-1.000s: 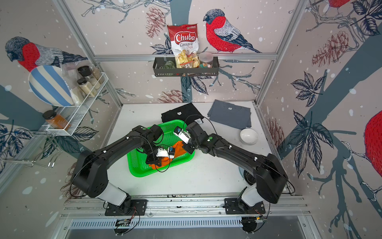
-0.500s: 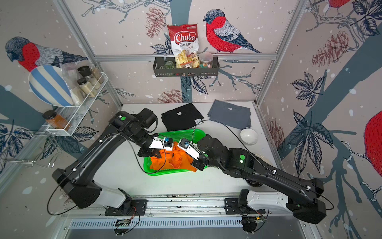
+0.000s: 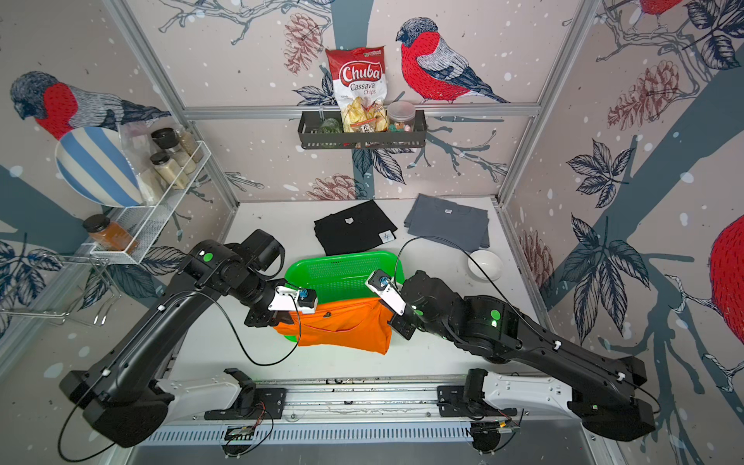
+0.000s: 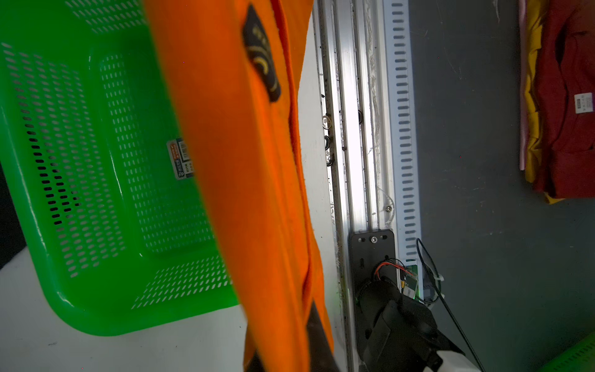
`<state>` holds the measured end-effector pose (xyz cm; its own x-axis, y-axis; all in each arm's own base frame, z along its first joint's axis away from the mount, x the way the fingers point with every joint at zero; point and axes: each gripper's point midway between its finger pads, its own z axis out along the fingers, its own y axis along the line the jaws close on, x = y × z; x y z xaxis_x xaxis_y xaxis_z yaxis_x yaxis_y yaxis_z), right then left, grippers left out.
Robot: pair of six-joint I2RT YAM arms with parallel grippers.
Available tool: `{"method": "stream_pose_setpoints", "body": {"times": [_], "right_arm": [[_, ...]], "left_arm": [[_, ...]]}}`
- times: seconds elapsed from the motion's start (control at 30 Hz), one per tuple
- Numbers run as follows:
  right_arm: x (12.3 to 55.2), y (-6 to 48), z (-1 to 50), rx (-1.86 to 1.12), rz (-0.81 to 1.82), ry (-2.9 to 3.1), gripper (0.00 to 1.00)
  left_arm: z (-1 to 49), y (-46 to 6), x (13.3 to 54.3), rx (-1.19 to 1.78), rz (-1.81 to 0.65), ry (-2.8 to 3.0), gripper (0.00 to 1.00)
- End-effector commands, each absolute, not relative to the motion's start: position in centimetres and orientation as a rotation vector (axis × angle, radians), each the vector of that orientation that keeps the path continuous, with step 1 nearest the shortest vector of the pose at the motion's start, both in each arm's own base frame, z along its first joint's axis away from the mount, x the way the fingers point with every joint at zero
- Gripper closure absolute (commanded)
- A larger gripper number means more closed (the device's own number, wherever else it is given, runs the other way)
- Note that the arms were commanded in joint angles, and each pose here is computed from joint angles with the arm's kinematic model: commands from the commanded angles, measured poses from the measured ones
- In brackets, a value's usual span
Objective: Put the folded t-shirts into the basket
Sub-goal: Place the T-shirt in the bin.
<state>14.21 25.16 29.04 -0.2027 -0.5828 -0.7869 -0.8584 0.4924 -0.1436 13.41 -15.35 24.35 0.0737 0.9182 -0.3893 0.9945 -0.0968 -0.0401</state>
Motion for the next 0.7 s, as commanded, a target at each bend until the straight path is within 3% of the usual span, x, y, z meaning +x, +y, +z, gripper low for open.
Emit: {"method": "stream_pose_setpoints", "body": {"times": [0.0, 0.3, 0.67], "right_arm": [[15.3, 25.1, 28.0, -1.145, 0.478, 1.958, 1.0], [19.3, 26.0, 25.3, -1.143, 0.522, 2.031, 1.0], [25.4, 25.9, 20.7, -1.109, 0.521, 2.17, 1.0]], "left_arm": [[23.7, -14.5, 13.1, 2.092, -0.484, 2.044, 1.0], [24.0, -16.5, 13.7, 2.064, -0.634, 2.067, 1.0], [20.4, -17.2, 21.8, 1.951, -0.526, 2.207, 1.0]]}}
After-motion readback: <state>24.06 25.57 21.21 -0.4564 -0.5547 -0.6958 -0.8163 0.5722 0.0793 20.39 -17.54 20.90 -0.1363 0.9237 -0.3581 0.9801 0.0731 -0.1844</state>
